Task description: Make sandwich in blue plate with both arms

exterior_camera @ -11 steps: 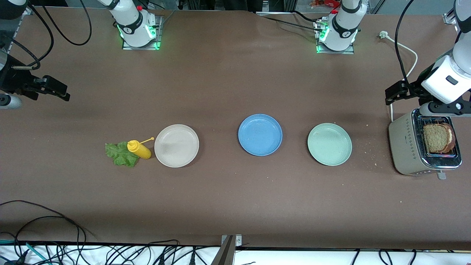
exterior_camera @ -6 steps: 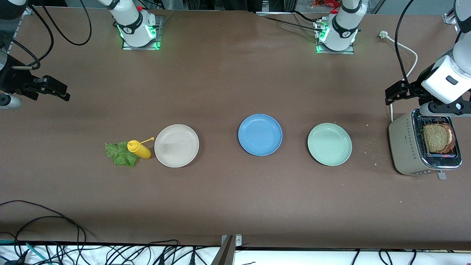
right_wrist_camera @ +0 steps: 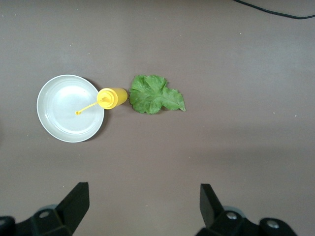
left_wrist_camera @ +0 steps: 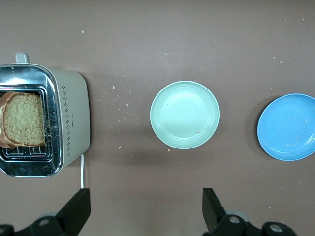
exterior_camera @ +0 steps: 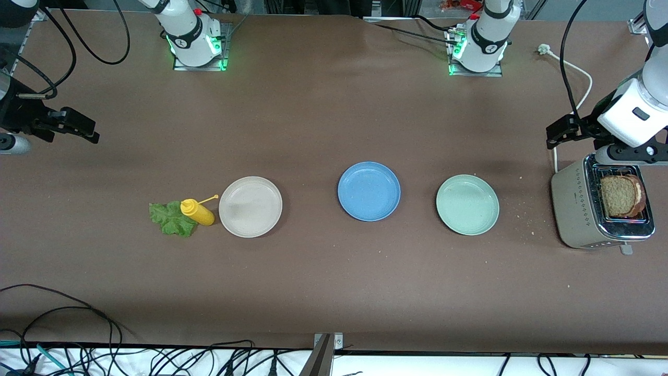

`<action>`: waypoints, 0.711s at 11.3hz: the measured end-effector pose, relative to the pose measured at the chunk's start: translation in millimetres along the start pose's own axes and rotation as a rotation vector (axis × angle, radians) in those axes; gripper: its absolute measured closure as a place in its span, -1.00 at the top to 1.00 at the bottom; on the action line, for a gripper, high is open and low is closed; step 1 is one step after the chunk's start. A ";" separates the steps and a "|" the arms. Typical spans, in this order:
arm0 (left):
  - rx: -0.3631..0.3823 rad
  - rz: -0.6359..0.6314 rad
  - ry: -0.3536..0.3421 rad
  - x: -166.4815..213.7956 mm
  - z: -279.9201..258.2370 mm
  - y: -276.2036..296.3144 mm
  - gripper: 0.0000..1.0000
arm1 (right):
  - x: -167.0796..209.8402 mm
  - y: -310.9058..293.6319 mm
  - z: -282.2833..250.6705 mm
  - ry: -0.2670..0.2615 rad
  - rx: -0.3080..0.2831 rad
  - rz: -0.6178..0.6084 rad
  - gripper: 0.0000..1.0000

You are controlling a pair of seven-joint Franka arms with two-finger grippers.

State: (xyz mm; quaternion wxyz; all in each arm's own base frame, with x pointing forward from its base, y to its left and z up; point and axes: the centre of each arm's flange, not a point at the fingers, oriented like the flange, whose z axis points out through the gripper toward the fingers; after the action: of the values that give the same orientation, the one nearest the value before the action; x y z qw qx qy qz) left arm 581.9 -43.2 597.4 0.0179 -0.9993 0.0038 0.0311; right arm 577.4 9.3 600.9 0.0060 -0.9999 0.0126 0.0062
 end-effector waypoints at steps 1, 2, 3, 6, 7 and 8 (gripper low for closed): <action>0.000 0.000 0.000 0.0 0.0 -0.3 1.00 | 0.0 0.0 0.0 0.000 0.000 0.000 1.00; 0.000 -0.002 0.000 0.2 0.2 -1.3 1.00 | 0.0 0.0 0.0 0.000 0.000 0.000 1.00; 0.000 -0.006 -0.004 1.2 2.0 -3.7 1.00 | 0.0 0.1 0.0 0.000 0.000 0.000 1.00; -0.007 -0.059 -0.045 13.3 26.9 -63.8 1.00 | 0.0 0.1 0.0 0.000 0.000 0.000 1.00; -0.015 -0.073 -0.055 19.2 42.3 -104.7 1.00 | 0.0 0.2 0.0 0.000 0.000 0.000 1.00; -0.024 -0.069 -0.050 23.4 57.8 -148.9 1.00 | 0.0 0.2 0.0 0.000 0.000 0.000 1.00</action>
State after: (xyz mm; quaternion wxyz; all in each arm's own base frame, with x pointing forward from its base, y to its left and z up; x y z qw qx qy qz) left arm 603.0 107.5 543.5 0.0072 -0.9979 -0.0314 0.0555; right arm 577.3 9.1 600.8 0.0060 -0.9999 0.0127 0.0064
